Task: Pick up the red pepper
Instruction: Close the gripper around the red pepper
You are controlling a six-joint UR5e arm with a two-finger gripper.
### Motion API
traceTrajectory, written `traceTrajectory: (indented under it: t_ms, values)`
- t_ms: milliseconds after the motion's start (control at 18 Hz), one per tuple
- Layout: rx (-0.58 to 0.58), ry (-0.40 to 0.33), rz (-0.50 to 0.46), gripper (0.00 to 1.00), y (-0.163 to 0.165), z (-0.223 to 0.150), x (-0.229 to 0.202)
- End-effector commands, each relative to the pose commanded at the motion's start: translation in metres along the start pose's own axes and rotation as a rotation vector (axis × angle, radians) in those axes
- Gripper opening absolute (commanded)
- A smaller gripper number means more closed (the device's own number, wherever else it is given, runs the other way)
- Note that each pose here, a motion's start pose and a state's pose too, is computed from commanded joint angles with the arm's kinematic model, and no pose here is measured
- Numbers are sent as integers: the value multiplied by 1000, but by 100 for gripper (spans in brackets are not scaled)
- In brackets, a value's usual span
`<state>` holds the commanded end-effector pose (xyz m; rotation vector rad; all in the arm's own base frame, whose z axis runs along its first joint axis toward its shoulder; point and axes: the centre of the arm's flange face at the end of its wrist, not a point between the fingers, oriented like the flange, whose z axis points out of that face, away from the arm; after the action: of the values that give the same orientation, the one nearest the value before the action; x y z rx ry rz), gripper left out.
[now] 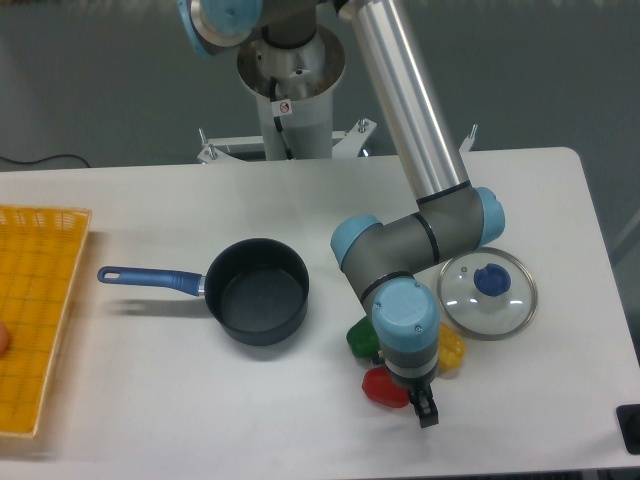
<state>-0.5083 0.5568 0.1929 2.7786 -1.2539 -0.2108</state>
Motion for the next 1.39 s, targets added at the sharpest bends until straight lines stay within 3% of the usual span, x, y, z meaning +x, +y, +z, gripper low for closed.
traceTrajectory:
  t_ms: [444,889,1389]
  values:
    - [-3,-1,0,69,0,-1,0]
    - [-5,1,-15,48,0,0,0]
    - [-33,7,-35,43,2,0,1]
